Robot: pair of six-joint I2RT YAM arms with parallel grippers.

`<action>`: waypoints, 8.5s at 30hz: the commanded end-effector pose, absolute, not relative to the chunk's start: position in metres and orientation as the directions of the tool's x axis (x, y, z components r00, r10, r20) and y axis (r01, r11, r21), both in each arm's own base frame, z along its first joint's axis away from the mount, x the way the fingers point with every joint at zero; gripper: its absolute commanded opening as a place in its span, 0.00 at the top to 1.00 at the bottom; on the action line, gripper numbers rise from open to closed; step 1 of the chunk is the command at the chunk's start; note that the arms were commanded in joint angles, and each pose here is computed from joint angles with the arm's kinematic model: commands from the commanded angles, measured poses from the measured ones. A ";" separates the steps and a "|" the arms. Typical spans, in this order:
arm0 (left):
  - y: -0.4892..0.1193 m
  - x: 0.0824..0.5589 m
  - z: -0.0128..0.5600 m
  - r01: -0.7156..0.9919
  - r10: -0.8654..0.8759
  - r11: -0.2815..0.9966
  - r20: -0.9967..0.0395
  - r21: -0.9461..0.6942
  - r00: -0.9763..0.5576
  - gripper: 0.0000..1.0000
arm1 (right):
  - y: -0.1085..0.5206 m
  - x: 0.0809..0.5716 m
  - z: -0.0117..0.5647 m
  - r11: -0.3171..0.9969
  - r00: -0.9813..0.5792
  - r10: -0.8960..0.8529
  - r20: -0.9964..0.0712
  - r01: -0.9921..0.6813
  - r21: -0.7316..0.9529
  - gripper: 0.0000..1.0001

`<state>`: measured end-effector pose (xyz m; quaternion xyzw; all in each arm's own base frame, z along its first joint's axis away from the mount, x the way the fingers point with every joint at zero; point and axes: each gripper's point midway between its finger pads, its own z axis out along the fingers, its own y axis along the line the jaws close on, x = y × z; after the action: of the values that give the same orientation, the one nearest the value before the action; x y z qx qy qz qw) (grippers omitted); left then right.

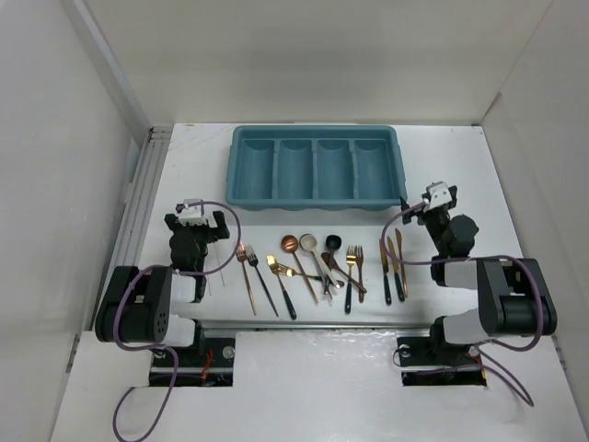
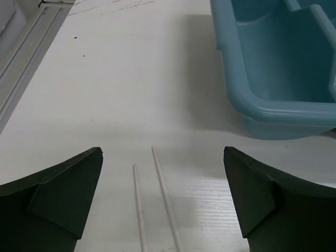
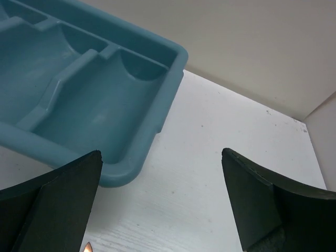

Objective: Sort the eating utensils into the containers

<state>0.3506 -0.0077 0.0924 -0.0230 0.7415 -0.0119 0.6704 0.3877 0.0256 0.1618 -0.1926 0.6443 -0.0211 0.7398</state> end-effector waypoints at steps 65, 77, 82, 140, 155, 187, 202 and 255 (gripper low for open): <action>0.027 0.287 0.002 -0.219 -0.220 0.975 0.033 0.022 -0.975 0.73 | 0.123 0.341 0.319 0.994 -0.415 -0.097 -0.904 0.009 -0.111 0.10; 0.069 0.348 -0.008 -0.260 -0.257 0.964 -0.066 0.048 -0.964 1.00 | 0.129 0.368 0.335 0.985 -0.382 -0.136 -0.914 0.043 -0.165 0.10; 0.096 0.424 0.006 -0.210 -0.178 0.972 -0.248 0.110 -0.952 1.00 | 0.133 0.377 0.337 0.985 -0.369 -0.149 -0.917 0.025 -0.170 0.10; -0.151 0.547 0.183 0.175 -0.089 0.943 -0.721 -0.283 -0.687 0.63 | 0.118 0.346 0.270 0.984 -0.504 -0.156 -0.849 -0.010 -0.176 0.09; -0.009 0.384 0.130 -0.201 -0.206 0.978 -0.413 -0.056 -0.887 0.38 | 0.136 0.353 0.264 0.986 -0.512 -0.162 -0.844 -0.061 -0.153 0.03; 0.035 0.293 -0.002 -0.372 -0.360 0.918 -0.104 0.136 -0.927 1.00 | 0.102 0.316 0.268 0.992 -0.503 -0.058 -0.862 0.072 -0.108 0.03; -0.023 0.492 0.274 -0.151 -0.231 0.973 -0.799 -0.177 -0.554 1.00 | 0.147 0.341 0.239 0.990 -0.552 -0.140 -0.822 -0.104 -0.099 0.03; -0.062 0.456 0.269 -0.091 -0.146 0.989 -0.818 -0.115 -0.556 0.45 | 0.293 0.254 0.049 0.734 -0.601 -0.627 -0.496 -0.669 -0.119 0.75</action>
<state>0.4605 -0.0652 0.2362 -0.0647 0.9028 -0.0265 0.4244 0.2454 0.2828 0.0467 -0.3699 0.8968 0.0340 0.2402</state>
